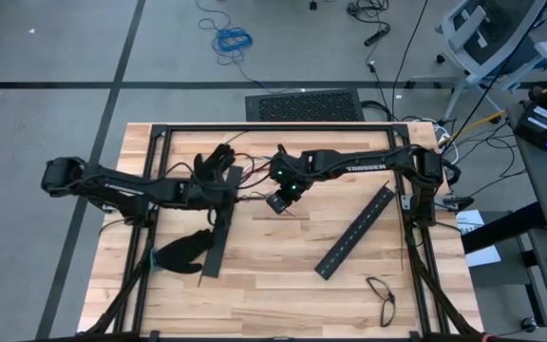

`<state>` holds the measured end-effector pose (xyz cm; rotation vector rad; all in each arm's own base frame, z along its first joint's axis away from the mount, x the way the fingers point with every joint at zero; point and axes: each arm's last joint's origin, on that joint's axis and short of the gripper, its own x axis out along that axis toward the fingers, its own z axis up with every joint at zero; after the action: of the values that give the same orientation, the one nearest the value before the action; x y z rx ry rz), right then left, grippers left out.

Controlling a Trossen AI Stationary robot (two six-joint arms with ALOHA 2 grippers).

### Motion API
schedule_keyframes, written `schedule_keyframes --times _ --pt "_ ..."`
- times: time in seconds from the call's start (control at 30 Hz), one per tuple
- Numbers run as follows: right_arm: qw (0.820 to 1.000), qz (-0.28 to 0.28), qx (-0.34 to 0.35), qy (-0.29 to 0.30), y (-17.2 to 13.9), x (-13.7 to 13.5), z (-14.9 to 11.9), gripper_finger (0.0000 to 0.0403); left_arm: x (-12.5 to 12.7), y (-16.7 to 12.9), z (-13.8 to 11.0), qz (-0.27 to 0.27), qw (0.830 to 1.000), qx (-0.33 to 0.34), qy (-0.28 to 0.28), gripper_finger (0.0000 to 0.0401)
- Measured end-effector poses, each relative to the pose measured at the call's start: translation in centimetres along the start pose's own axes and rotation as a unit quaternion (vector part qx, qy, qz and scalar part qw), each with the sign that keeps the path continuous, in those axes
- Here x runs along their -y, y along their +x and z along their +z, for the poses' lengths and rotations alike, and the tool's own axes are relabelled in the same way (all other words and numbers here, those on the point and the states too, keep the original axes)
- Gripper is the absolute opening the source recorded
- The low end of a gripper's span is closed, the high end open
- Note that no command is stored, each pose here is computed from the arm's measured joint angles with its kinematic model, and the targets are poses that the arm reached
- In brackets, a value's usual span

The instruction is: Ziptie cables

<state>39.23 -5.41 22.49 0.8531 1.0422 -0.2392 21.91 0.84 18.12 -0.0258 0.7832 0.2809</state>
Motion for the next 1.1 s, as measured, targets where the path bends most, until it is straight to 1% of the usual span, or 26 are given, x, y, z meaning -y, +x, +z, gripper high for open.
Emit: schedule_keyframes --times 0.1,0.2,0.3,0.53,0.77,0.97,1.1 --pt "1.000 0.000 0.002 0.003 0.0 0.1 0.1 0.0000 -0.1 -0.3 0.0 0.000 1.000 -0.005 0.001 0.0025" --pt "1.000 -0.010 0.014 0.003 -0.4 0.0 0.1 0.0000 -0.2 -0.5 -0.9 0.004 0.999 -0.048 0.013 0.0025" --pt "1.000 -0.013 0.019 0.006 -0.8 0.2 0.3 0.0000 -0.3 -1.0 -1.3 0.008 0.997 -0.069 0.018 0.0025" --pt "0.999 -0.031 0.017 0.013 -0.9 0.7 0.3 0.0000 -0.7 -2.8 -0.7 0.007 1.000 -0.022 -0.003 0.0025" --pt "0.999 -0.033 0.008 0.014 -0.8 0.4 -0.1 0.0000 -1.6 -4.7 -1.5 0.058 0.998 -0.034 0.001 0.0025" --pt "0.999 -0.033 0.008 0.014 -0.8 0.4 -0.1 0.0000 -1.9 -5.9 -1.5 0.057 0.998 -0.015 -0.005 0.0025" --pt "0.999 -0.036 0.009 0.016 -0.9 0.5 0.0 0.0000 -2.1 -6.3 -2.1 0.059 0.998 -0.035 -0.010 0.0025"
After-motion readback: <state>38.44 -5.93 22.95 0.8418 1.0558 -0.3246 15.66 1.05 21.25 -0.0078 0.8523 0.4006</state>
